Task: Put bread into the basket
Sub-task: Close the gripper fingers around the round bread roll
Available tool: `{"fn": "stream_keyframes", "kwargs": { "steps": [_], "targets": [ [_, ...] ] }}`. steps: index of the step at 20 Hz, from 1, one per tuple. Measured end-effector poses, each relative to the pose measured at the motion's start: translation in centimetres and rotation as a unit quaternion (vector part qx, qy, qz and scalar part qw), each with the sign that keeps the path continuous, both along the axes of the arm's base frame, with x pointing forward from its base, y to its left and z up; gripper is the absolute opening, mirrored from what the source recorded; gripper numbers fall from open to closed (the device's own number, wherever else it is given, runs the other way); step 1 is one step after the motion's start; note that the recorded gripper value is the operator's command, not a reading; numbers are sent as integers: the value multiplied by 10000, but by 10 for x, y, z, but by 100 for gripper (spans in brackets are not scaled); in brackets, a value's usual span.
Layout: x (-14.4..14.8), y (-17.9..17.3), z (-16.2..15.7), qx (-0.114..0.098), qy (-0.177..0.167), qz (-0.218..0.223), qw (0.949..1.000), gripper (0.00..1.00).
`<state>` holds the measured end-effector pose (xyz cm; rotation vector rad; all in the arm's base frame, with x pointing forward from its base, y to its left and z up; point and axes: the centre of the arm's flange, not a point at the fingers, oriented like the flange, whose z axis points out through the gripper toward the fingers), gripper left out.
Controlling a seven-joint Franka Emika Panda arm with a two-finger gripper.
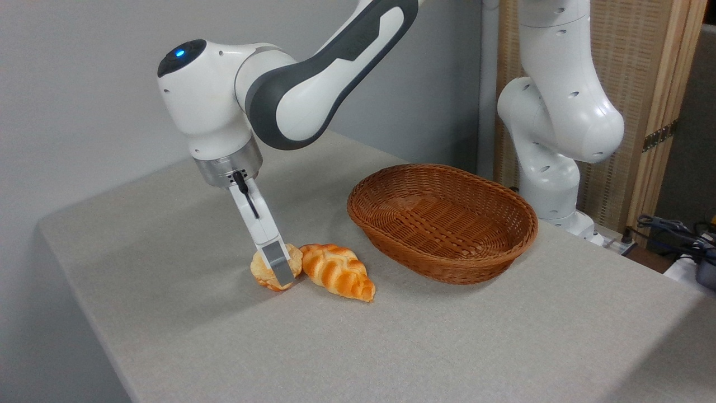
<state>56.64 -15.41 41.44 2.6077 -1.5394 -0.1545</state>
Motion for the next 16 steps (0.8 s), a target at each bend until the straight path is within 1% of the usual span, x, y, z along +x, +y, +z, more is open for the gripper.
{"fn": "stream_keyframes", "kwargs": {
  "steps": [1,2,3,13,16],
  "targets": [
    [0,0,0,-16,-9,-100,9999,64],
    [0,0,0,-25,-14,-164,9999,55],
    [1,0,0,-32,-20,-199,9998,53],
    [2,1,3,-44,-48,-198,9998,53],
    [4,2,8,-175,-69,-106,9998,52]
  ]
}}
